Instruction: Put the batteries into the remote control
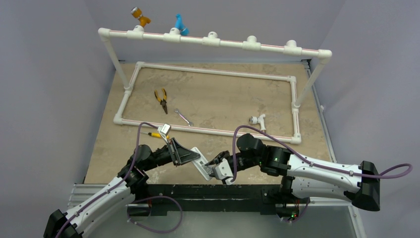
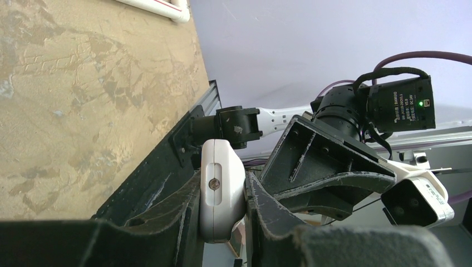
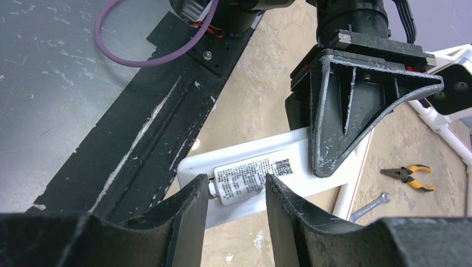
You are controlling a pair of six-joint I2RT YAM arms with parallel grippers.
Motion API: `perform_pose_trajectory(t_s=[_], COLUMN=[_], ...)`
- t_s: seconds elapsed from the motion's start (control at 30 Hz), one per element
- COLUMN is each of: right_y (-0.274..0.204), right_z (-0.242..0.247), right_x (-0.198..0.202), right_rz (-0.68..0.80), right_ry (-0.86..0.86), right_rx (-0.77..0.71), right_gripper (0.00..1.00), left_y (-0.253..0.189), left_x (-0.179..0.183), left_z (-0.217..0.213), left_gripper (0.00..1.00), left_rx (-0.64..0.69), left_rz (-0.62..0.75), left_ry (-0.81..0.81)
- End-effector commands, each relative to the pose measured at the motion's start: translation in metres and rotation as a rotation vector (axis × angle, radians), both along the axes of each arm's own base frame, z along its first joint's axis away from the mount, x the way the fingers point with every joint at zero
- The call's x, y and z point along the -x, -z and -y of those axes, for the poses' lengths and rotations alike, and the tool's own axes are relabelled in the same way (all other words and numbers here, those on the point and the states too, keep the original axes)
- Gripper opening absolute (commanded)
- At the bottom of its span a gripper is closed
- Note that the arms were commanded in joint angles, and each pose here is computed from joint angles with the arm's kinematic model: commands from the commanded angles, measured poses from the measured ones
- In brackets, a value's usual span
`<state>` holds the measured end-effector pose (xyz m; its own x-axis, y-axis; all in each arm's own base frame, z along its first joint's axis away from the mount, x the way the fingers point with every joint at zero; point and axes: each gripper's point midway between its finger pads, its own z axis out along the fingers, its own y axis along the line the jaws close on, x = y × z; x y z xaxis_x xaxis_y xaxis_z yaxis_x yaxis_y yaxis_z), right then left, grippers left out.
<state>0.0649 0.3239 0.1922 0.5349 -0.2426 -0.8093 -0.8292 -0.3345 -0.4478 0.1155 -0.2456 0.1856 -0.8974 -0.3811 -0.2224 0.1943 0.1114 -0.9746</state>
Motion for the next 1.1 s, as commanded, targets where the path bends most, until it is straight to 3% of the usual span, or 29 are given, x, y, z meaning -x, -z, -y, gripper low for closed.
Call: perform_pose_trajectory(t_s=[0.0,0.3,0.63,1.07], right_y=[-0.006,-0.016,-0.034,-0.033], right_z=[-0.003,0.009,0.007,-0.010], right_x=[-0.005,0.012,0.021,0.024], right_rz=[0.013,-0.012,-0.002,-0.025], right_ry=[0.021,-0.052,-0.112,-0.183], right_rx=[-0.022,-0.006,-0.060,-0.024], right_gripper=[0.40,0.50,0.48,0.55], left_y=[-0.019,-0.018,-0.018,-0.021], left_x=[0.002,0.002,0.002,0.003], left_z=[0.001,0.001,0.001,0.001], left_gripper=[0.00,0.00,0.00,0.00], left_rx=[0.057,0.058,0.056,0.063], left_rz=[0.044,0.043,0.042,0.048], left_ry=[0.007,0.008,0.008,0.015])
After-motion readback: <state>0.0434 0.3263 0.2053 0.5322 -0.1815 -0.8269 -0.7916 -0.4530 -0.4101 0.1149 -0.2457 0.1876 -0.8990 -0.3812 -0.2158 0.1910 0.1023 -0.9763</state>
